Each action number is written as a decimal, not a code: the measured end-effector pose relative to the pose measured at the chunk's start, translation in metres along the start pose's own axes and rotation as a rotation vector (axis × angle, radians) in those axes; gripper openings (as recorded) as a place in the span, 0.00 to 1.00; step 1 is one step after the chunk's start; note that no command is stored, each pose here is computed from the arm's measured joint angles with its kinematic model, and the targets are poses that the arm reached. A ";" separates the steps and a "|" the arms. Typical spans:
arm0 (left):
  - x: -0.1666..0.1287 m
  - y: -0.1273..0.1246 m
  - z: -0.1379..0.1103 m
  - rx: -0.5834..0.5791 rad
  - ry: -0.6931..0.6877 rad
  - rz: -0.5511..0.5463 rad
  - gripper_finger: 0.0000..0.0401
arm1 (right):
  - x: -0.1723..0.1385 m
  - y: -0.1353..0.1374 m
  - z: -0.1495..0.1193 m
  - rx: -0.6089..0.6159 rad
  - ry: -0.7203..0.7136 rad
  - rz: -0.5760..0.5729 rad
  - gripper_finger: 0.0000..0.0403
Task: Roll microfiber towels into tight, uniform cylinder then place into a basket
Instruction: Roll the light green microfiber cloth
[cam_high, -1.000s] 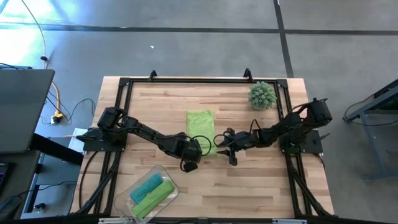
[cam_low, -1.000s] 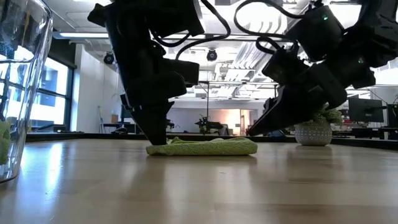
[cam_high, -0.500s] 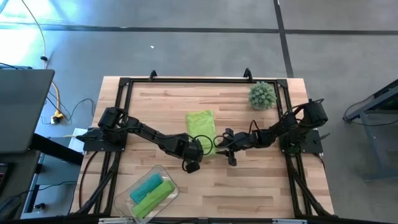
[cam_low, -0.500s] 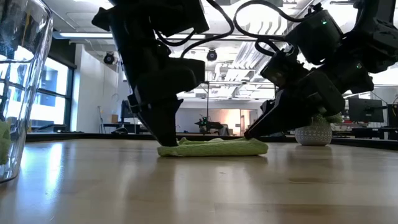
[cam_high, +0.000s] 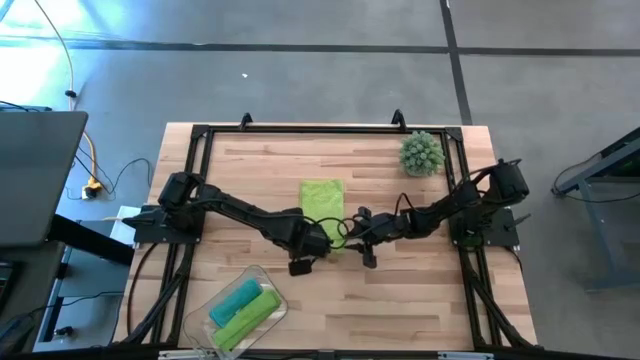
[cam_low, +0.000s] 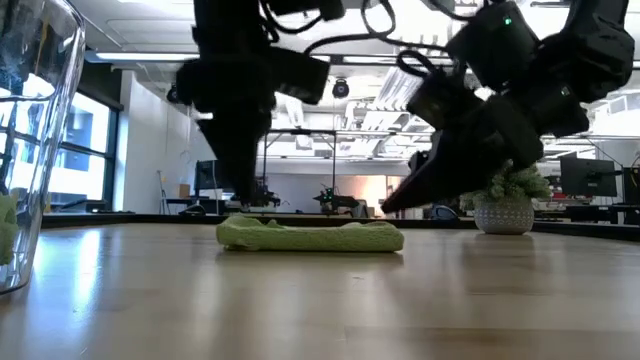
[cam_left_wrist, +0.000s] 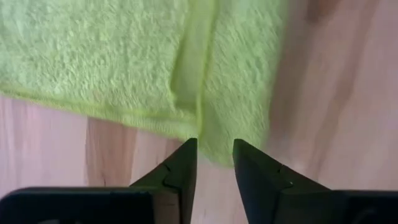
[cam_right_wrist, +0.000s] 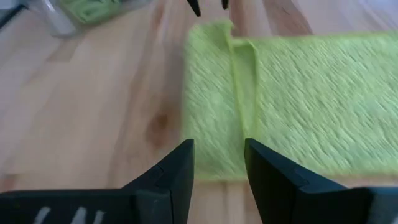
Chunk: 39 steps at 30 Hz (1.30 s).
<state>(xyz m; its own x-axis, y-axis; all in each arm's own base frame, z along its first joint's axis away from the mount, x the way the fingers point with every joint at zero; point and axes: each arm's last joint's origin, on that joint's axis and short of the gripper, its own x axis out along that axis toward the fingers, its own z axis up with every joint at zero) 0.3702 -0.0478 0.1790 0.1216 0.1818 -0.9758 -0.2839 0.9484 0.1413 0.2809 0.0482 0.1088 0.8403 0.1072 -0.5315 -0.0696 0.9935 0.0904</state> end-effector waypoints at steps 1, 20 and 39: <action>-0.003 -0.001 0.000 0.026 0.015 -0.009 0.24 | 0.001 0.002 0.003 -0.004 -0.007 0.009 0.33; -0.101 0.046 -0.076 0.031 -0.115 0.167 0.15 | -0.021 0.012 0.056 -0.182 0.193 -0.021 0.33; -0.042 0.082 -0.091 0.045 -0.695 -0.078 0.33 | -0.028 -0.025 0.058 0.010 0.215 -0.268 0.33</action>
<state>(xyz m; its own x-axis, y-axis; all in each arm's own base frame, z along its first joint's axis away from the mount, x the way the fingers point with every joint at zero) 0.2547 -0.0012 0.2161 0.7245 0.2228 -0.6523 -0.2118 0.9725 0.0969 0.2904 0.0180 0.1708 0.6951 -0.1511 -0.7029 0.1449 0.9871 -0.0689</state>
